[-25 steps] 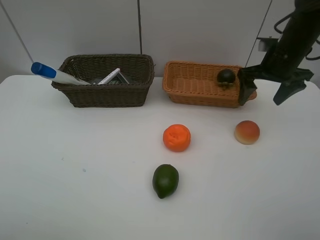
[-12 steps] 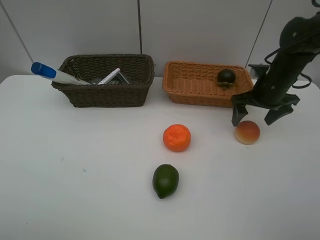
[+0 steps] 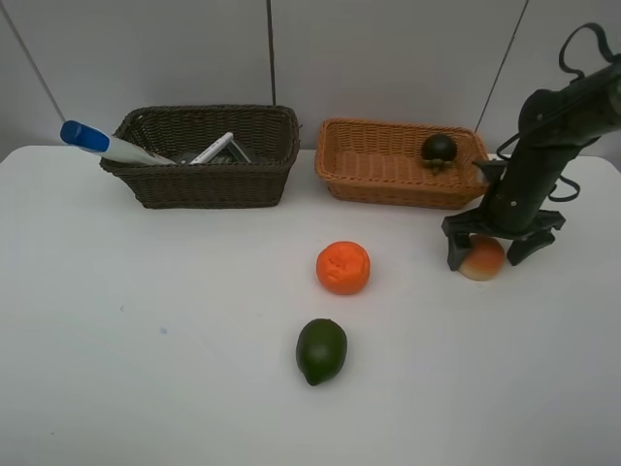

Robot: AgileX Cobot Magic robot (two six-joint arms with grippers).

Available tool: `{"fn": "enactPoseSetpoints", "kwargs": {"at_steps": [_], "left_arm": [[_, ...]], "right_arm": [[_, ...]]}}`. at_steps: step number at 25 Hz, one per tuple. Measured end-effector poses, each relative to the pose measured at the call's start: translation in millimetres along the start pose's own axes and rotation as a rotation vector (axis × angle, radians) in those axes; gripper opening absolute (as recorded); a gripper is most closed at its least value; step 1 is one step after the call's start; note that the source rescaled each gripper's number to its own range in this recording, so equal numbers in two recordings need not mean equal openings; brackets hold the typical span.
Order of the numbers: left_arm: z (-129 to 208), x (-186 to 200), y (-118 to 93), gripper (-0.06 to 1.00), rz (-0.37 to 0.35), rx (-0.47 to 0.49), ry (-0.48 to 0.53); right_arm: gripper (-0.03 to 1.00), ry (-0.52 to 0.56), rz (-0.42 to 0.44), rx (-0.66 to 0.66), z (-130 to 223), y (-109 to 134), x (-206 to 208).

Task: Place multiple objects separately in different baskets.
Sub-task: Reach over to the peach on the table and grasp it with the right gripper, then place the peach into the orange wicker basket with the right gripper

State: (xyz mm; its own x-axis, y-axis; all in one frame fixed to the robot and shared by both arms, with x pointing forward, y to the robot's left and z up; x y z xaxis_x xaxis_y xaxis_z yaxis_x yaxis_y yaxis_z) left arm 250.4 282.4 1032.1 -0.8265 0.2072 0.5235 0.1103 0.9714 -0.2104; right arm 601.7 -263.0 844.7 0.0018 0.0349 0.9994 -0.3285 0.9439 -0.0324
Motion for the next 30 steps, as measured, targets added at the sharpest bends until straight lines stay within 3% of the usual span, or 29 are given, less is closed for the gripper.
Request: {"fn": "enactPoseSetpoints", "kwargs": {"at_steps": [2, 4, 5, 8, 15, 19, 25, 30], "left_arm": [[0.0, 0.0, 0.0, 1.00, 0.000, 0.000, 0.000], [0.0, 0.0, 0.0, 1.00, 0.000, 0.000, 0.000], [0.0, 0.0, 0.0, 1.00, 0.000, 0.000, 0.000], [0.2, -0.2, 0.1, 1.00, 0.000, 0.000, 0.001], [0.2, -0.2, 0.1, 1.00, 0.000, 0.000, 0.001], [0.2, -0.2, 0.1, 1.00, 0.000, 0.000, 0.001], [0.2, -0.2, 0.1, 1.00, 0.000, 0.000, 0.001], [0.2, -0.2, 0.1, 1.00, 0.000, 0.000, 0.001]], "right_arm": [[0.99, -0.001, 0.002, 0.001, -0.5, -0.3, -0.9], [0.86, -0.001, 0.004, 0.004, -0.7, -0.6, -1.1], [0.74, 0.001, 0.007, 0.007, -0.7, -0.9, -1.3], [0.07, 0.006, 0.014, 0.015, -0.3, -1.9, -2.0], [0.07, 0.026, -0.006, -0.002, 0.5, 0.1, 1.7], [0.07, 0.021, -0.040, -0.033, -4.1, 2.4, 25.8], [0.07, -0.244, 0.017, -0.038, -38.1, -9.0, 128.5], [0.07, -0.370, 0.033, -0.044, -69.8, -15.9, 149.1]]}}
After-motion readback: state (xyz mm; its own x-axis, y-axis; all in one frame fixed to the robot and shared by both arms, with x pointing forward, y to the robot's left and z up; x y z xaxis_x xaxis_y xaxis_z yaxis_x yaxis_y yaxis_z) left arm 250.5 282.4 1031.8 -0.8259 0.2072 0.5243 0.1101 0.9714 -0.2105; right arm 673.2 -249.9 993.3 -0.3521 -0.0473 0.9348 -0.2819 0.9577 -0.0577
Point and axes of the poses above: a point on each arm's last joint axis where the gripper is mounted, x pointing back along that axis away from the gripper, y along the wrist's bending axis when the last joint is at zero, z = x × y, the point moved 3 cm from there along -x, pointing out along that axis toward the gripper, and after that the axes turned 11 degrees about x, right-handed, at the moved point
